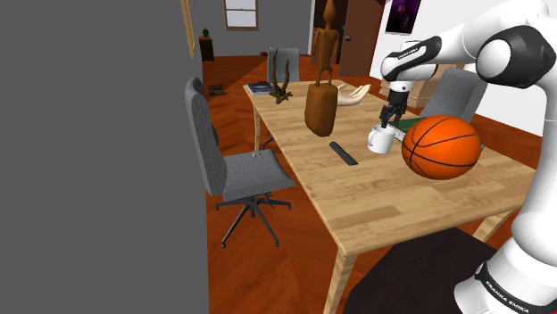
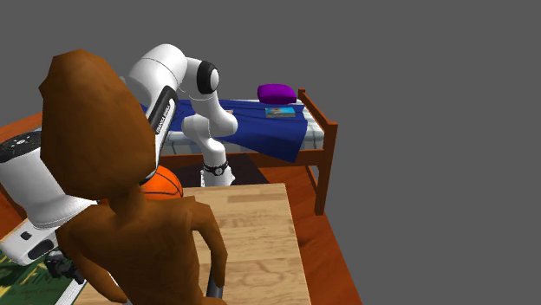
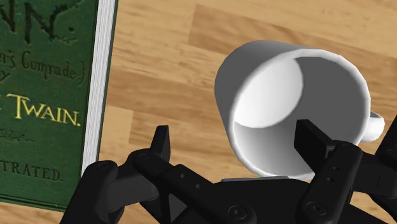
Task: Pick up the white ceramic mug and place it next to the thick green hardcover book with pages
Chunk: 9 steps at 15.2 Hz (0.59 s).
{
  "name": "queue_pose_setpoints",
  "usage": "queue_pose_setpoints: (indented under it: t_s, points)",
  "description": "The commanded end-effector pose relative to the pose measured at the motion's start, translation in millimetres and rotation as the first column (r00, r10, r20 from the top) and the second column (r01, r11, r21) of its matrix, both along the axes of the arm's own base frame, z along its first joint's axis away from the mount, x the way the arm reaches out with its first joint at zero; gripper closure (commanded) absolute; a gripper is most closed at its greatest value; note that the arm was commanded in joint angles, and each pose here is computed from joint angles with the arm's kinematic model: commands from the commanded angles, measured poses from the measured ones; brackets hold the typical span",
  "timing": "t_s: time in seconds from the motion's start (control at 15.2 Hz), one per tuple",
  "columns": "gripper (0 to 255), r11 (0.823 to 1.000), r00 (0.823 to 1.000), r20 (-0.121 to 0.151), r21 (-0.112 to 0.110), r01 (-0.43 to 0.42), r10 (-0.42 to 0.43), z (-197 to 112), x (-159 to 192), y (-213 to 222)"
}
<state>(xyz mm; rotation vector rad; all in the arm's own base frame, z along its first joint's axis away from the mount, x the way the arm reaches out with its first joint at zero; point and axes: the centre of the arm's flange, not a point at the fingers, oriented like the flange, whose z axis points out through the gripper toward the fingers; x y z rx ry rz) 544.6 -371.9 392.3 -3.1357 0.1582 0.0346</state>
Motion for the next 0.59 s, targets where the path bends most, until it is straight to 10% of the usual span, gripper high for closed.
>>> queue_pose_setpoints:
  t_s: [0.0,0.53]
  points:
    - [0,1.000,1.000,-0.001,0.000,0.000,0.000,24.6,-0.1,1.1]
    - [0,1.000,1.000,-0.001,0.000,0.000,0.000,35.0,0.1,1.0]
